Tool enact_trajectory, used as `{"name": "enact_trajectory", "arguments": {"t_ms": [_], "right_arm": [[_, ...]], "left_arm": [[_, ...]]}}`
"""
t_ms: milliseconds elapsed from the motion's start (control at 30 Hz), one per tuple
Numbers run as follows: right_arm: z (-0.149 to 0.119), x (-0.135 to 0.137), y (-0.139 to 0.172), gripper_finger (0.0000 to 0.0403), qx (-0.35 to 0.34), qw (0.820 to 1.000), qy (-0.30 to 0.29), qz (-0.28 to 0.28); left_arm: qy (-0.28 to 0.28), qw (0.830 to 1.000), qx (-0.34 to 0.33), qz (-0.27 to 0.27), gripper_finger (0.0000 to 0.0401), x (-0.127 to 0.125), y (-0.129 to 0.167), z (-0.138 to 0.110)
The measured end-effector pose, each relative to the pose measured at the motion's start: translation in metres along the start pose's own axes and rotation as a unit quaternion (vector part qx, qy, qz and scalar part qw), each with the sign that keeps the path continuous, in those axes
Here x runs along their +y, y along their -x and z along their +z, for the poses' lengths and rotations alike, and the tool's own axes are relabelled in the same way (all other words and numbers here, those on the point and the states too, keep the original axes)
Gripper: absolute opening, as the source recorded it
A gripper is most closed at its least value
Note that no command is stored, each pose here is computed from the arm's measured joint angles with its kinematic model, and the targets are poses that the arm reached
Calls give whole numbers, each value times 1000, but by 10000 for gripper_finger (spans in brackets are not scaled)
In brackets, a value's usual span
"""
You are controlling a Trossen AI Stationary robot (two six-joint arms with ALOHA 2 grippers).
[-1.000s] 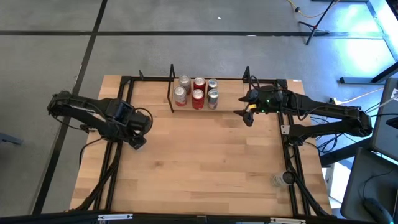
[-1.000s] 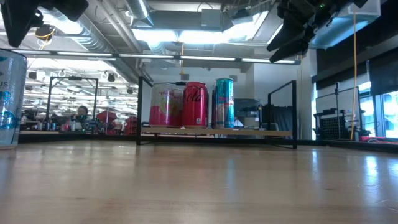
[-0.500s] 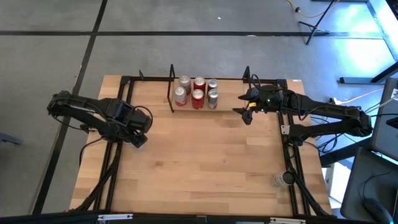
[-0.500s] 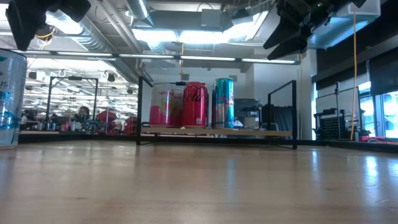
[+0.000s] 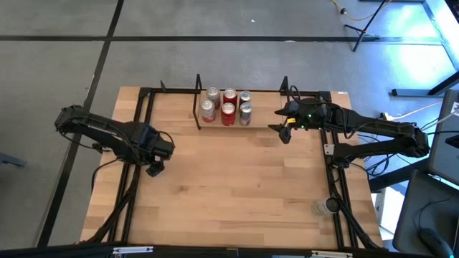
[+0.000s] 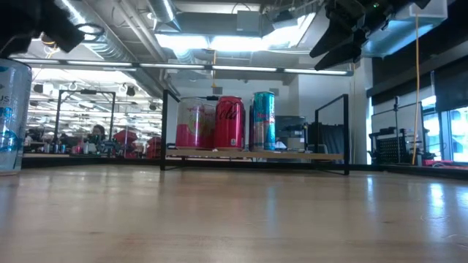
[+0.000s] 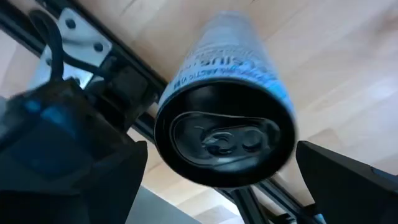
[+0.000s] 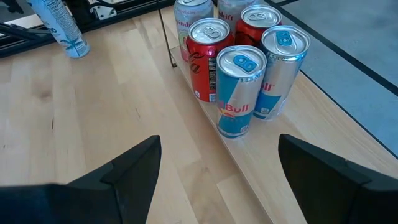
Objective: Place canned beverage on shelf
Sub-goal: Put the left white soda can on the shelf
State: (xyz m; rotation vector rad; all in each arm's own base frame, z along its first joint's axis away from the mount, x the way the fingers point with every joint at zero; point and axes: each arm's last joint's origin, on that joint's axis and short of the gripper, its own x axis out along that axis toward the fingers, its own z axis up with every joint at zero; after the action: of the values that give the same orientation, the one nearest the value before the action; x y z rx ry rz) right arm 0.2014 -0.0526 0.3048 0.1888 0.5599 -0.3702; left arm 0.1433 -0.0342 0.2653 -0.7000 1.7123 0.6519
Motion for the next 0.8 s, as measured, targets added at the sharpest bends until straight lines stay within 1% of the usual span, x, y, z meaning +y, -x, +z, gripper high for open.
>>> {"name": "enact_trajectory", "arguments": {"t_ms": [167,333,467,567,633,800], "right_arm": [[0,0,0,308,0,1000,0,0],[0,0,0,308,-1,1000,0,0],[0,0,0,308,-2,1000,0,-1],[0,0,0,308,-1,1000,0,-1],[0,0,0,308,0,1000,0,-1],[0,1,0,308,2,1000,0,9]], "left_arm": [[1,1000,4,4,399,-1,-10,0],[-4,1000,-28,-8,399,-5,-11,5],[-5,999,-32,-10,384,-6,-11,5],[-13,999,-29,-11,357,-6,-11,5],[-14,999,-29,-11,331,-6,-11,5],[-15,999,-29,-18,252,-7,-10,5]]}}
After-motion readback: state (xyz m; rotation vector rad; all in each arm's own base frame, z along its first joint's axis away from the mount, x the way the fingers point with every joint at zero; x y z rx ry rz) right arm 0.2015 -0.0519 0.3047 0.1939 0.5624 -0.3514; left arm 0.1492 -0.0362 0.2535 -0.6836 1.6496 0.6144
